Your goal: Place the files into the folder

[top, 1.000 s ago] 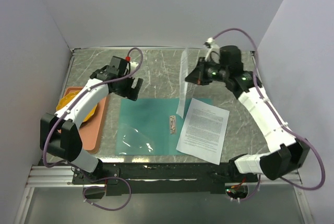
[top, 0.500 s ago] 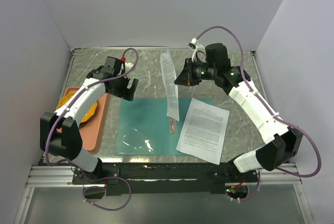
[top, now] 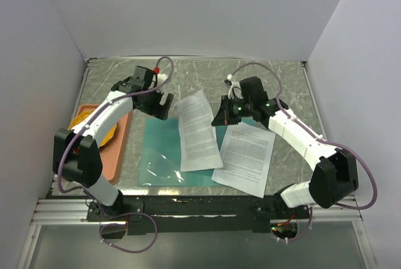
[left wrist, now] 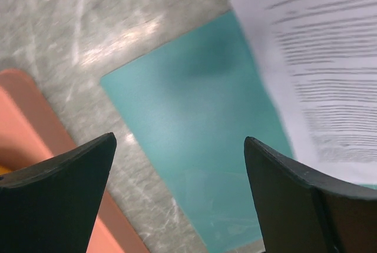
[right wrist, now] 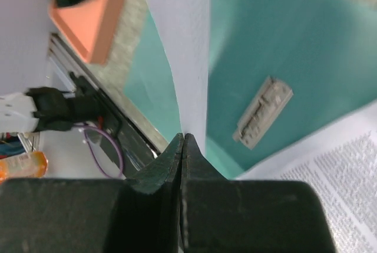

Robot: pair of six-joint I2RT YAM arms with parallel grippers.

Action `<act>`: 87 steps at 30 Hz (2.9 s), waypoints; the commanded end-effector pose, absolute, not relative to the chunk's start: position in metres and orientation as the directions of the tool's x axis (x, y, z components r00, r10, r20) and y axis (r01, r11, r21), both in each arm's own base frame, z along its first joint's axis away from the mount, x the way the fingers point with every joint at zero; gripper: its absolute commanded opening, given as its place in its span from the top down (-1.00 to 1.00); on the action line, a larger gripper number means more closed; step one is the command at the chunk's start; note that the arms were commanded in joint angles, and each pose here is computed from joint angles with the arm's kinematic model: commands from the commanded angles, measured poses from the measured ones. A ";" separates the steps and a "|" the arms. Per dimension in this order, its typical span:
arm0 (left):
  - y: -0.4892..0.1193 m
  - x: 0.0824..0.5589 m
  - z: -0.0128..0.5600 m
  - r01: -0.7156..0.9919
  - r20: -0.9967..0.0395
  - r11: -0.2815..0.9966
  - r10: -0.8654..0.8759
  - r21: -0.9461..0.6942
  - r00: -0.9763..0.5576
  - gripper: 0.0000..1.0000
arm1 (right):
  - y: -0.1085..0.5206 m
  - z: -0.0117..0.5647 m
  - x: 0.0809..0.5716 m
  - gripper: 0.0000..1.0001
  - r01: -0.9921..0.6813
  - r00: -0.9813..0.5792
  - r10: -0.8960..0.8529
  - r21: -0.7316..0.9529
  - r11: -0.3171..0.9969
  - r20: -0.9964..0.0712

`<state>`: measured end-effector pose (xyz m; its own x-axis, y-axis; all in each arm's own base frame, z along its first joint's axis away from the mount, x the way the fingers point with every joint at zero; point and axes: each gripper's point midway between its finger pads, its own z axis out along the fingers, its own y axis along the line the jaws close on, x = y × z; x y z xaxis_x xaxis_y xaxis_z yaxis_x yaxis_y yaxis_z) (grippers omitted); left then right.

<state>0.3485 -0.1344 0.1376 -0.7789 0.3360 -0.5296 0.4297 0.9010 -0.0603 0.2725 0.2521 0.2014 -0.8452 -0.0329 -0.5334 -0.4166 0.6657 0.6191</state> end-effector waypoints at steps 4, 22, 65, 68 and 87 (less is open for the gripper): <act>-0.211 0.332 0.136 0.625 -0.569 0.780 0.515 0.002 -0.641 -0.94 | 0.253 0.168 0.285 1.00 -0.368 -0.854 0.022 0.633 0.681 -0.520; -0.193 0.309 0.056 0.663 -0.410 0.735 0.653 0.140 -0.637 -0.98 | 0.234 0.083 0.267 0.18 -0.258 -0.932 -0.042 0.577 0.775 -0.360; -0.084 0.348 0.104 0.513 -0.429 0.847 0.520 0.143 -0.739 -0.99 | 0.272 0.086 0.274 1.00 -0.310 -0.926 -0.064 0.653 0.691 -0.372; -0.059 0.330 0.096 0.555 -0.402 0.811 0.578 0.185 -0.710 -0.97 | 0.275 0.085 0.275 1.00 -0.304 -0.928 -0.062 0.650 0.697 -0.367; -0.045 0.258 0.065 0.762 -0.344 0.614 0.774 0.204 -0.531 -0.92 | 0.304 0.080 0.290 1.00 -0.293 -0.937 -0.082 0.633 0.717 -0.341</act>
